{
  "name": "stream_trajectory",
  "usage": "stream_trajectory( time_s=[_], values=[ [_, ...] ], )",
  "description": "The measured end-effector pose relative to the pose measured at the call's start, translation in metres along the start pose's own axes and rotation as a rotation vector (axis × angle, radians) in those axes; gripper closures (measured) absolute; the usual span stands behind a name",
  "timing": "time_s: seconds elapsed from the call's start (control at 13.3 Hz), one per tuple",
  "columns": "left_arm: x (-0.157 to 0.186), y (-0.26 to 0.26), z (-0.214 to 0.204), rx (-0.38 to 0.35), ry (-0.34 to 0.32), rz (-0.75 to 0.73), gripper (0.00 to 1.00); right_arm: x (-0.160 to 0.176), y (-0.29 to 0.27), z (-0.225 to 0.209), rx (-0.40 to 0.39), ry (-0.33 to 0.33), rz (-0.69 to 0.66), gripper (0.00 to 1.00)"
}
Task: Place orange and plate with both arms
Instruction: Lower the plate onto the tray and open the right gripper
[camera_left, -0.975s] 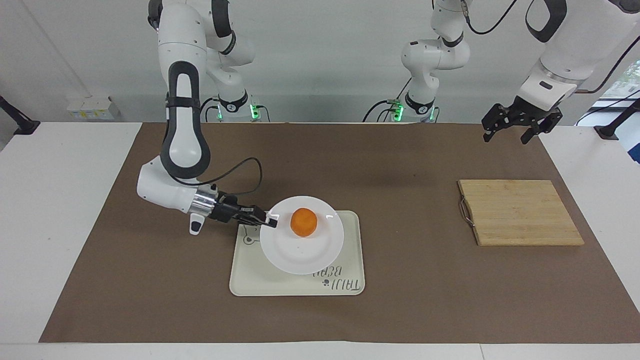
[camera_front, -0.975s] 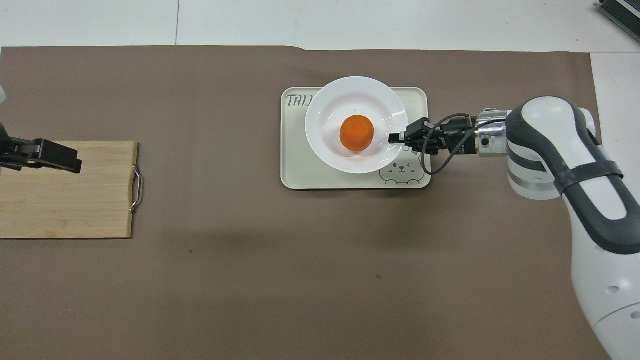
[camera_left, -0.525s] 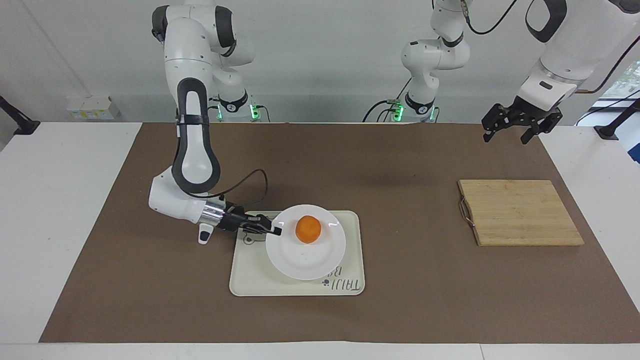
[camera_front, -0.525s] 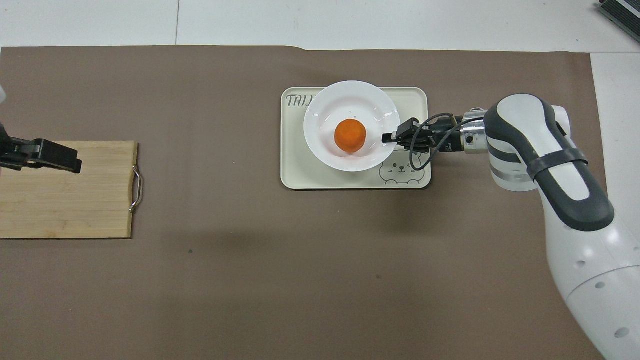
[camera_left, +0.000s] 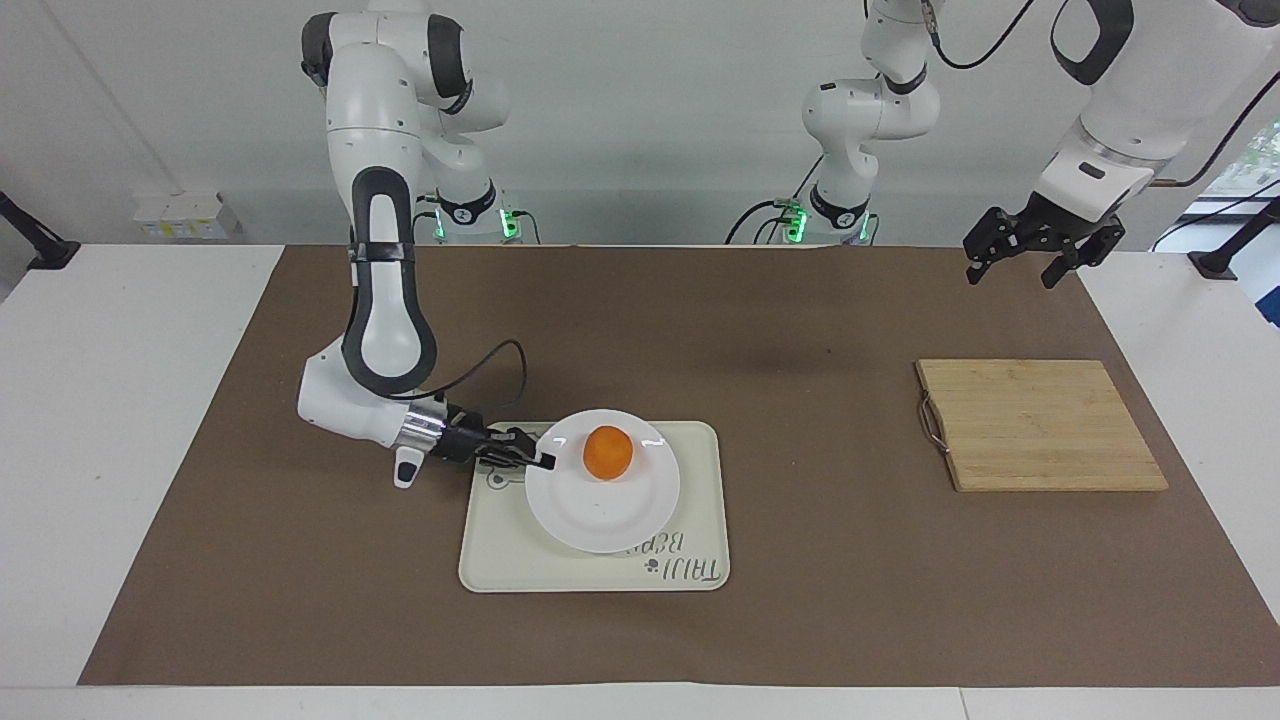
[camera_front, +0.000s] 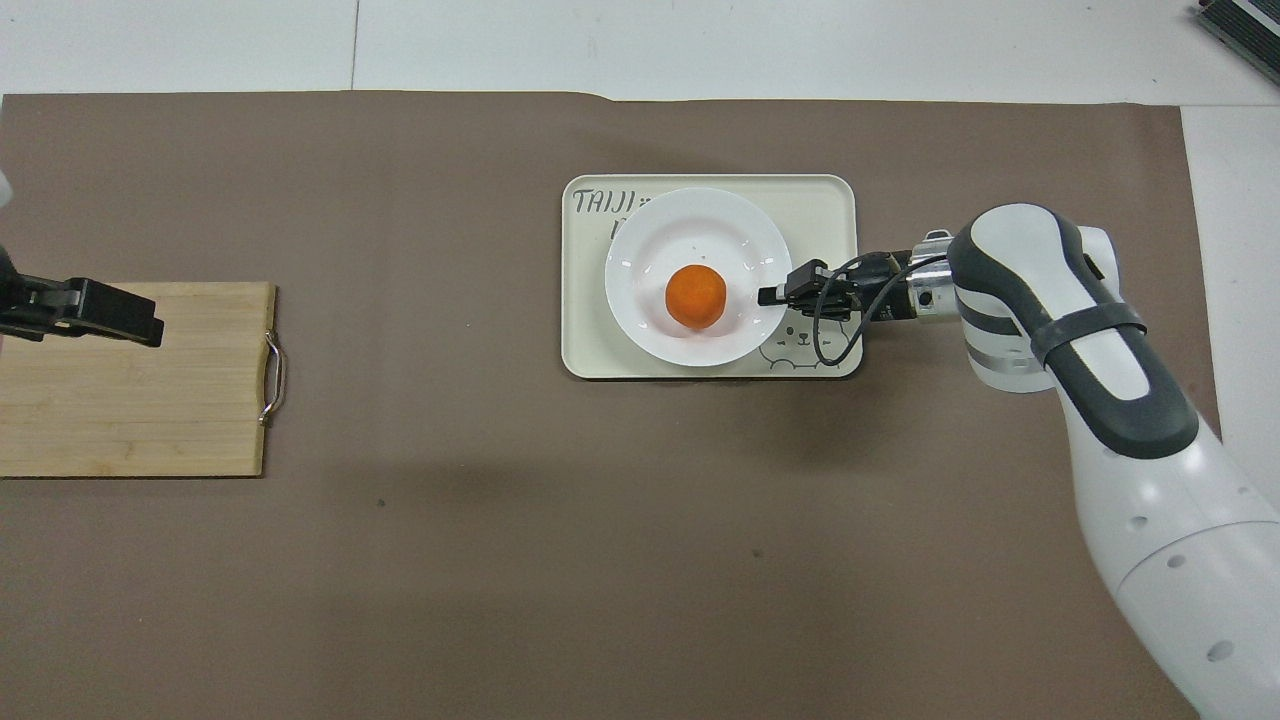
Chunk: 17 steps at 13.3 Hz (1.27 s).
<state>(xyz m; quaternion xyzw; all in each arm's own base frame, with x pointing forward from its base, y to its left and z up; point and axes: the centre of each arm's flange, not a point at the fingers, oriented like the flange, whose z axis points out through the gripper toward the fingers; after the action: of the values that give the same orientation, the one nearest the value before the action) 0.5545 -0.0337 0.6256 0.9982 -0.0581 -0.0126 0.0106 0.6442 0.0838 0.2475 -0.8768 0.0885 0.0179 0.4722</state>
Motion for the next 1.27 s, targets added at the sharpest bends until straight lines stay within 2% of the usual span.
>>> stream_trajectory(
  time_s=[0.53, 0.6, 0.9, 1.05, 1.2, 1.27],
  values=[
    [0.000, 0.000, 0.000, 0.000, 0.000, 0.000, 0.00, -0.002, 0.003, 0.006, -0.018, 0.014, 0.005, 0.96],
    [0.000, 0.000, 0.000, 0.000, 0.000, 0.000, 0.00, -0.002, 0.003, 0.006, -0.023, 0.019, 0.003, 0.92],
    [0.000, 0.000, 0.000, 0.000, 0.000, 0.000, 0.00, 0.000, -0.001, 0.004, -0.032, 0.034, -0.007, 0.45],
    [0.000, 0.000, 0.000, 0.000, 0.000, 0.000, 0.00, 0.001, -0.007, -0.003, -0.077, 0.019, -0.044, 0.21],
    [0.000, 0.000, 0.000, 0.000, 0.000, 0.000, 0.00, 0.003, -0.025, -0.017, -0.151, 0.006, -0.059, 0.01],
    [0.000, 0.000, 0.000, 0.000, 0.000, 0.000, 0.00, 0.005, -0.037, -0.025, -0.184, 0.007, -0.065, 0.00]
  ],
)
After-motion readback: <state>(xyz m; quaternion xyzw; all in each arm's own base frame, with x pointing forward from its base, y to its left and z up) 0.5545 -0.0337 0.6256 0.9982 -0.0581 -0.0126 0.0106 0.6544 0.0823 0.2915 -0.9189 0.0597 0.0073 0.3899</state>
